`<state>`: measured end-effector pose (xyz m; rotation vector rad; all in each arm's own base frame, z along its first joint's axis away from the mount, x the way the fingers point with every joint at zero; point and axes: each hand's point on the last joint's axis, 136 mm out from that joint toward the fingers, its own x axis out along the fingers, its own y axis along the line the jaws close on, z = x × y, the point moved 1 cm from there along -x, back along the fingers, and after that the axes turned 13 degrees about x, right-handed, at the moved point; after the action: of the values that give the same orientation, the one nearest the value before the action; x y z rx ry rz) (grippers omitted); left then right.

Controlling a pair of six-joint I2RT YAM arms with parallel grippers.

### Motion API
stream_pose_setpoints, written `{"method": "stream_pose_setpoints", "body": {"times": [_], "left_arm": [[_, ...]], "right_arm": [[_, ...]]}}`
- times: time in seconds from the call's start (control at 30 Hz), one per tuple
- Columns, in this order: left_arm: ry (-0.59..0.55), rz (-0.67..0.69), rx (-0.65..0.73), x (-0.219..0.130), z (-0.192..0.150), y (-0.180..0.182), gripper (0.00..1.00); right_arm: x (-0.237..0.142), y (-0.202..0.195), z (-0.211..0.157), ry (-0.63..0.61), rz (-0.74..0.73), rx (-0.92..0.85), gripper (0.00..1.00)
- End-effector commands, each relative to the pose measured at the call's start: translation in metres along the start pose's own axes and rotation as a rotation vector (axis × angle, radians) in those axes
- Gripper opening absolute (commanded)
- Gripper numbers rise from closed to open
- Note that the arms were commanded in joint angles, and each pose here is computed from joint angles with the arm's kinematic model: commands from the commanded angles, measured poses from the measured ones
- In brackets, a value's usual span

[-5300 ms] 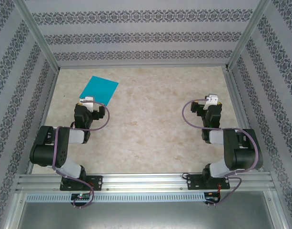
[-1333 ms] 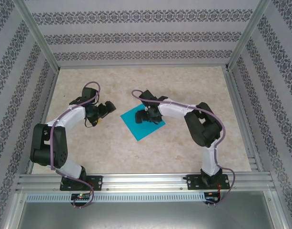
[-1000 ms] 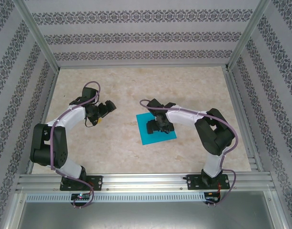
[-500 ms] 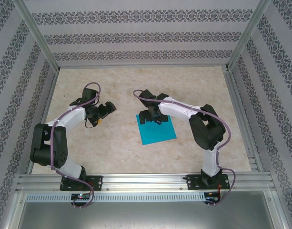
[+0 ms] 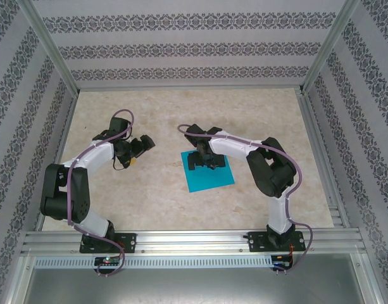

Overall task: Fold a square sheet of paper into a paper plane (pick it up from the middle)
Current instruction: Fold the square sheet of paper in half at the center of the table.

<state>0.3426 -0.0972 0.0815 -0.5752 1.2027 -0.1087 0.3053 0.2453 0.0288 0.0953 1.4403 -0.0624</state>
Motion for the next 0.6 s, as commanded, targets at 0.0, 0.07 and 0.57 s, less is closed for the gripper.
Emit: {"method": "stream_pose_setpoints", "body": {"times": [0.0, 0.07, 0.57], "left_arm": [[-0.012, -0.014, 0.014, 0.0, 0.007, -0.002, 1.0], [-0.01, -0.013, 0.01, 0.001, 0.006, -0.002, 1.0], [-0.004, -0.015, 0.005, 0.0, 0.005, -0.002, 1.0]], "right_arm": [[0.012, -0.001, -0.011, 0.039, -0.01, 0.005, 0.98], [0.018, -0.003, -0.014, 0.05, -0.02, 0.003, 0.96], [0.042, -0.014, -0.025, 0.095, -0.041, 0.024, 0.88]]}}
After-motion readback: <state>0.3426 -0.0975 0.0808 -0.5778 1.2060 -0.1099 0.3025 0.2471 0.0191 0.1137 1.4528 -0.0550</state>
